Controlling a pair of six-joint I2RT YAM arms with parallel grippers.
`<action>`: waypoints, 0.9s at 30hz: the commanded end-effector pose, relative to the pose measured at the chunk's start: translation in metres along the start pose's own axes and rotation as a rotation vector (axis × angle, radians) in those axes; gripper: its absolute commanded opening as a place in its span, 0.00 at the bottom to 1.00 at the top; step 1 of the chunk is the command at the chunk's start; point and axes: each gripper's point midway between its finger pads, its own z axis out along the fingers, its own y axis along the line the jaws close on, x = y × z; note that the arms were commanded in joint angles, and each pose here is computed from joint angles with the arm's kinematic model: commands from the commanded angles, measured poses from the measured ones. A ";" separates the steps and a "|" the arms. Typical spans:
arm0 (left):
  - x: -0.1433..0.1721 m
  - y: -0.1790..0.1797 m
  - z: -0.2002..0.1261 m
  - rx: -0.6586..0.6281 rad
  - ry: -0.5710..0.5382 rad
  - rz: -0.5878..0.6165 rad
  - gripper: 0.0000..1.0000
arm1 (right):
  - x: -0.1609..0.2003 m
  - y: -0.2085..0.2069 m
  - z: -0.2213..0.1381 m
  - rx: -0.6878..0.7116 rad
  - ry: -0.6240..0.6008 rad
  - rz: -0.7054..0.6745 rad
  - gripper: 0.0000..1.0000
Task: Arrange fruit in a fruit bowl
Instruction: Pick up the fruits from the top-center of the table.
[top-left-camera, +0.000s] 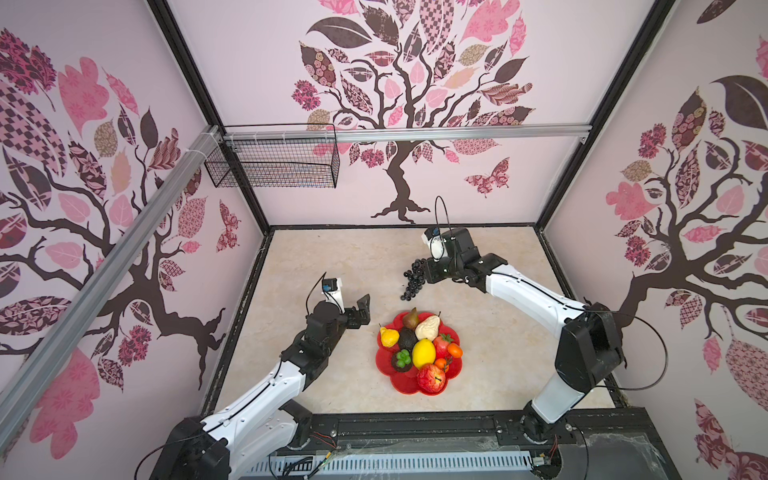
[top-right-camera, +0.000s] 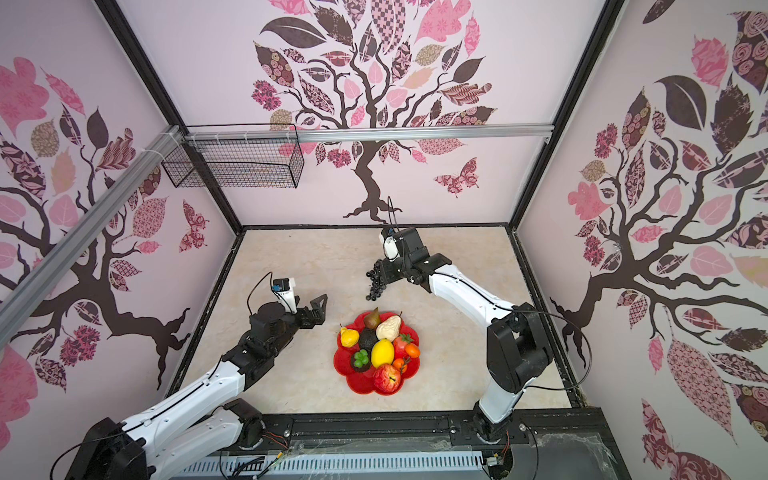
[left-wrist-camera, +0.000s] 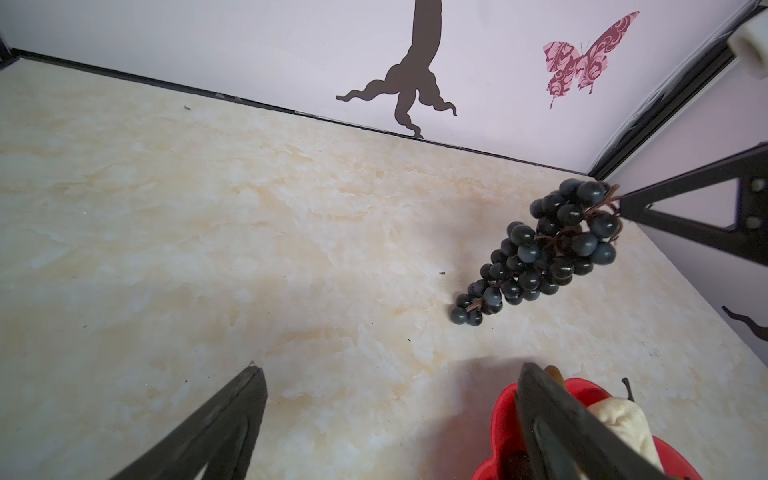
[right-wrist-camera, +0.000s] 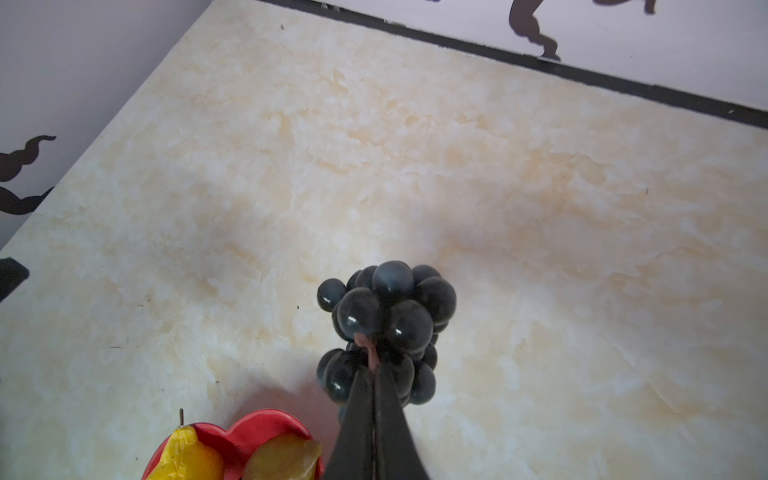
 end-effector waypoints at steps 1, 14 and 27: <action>0.007 0.005 0.000 -0.012 0.000 0.000 0.98 | -0.034 0.007 -0.032 0.007 -0.076 -0.023 0.00; 0.009 0.011 0.003 -0.039 0.004 0.000 0.98 | -0.068 0.042 -0.124 -0.085 -0.199 -0.023 0.00; 0.012 0.011 0.006 -0.040 0.009 0.013 0.98 | -0.039 0.093 -0.196 -0.118 -0.225 -0.151 0.00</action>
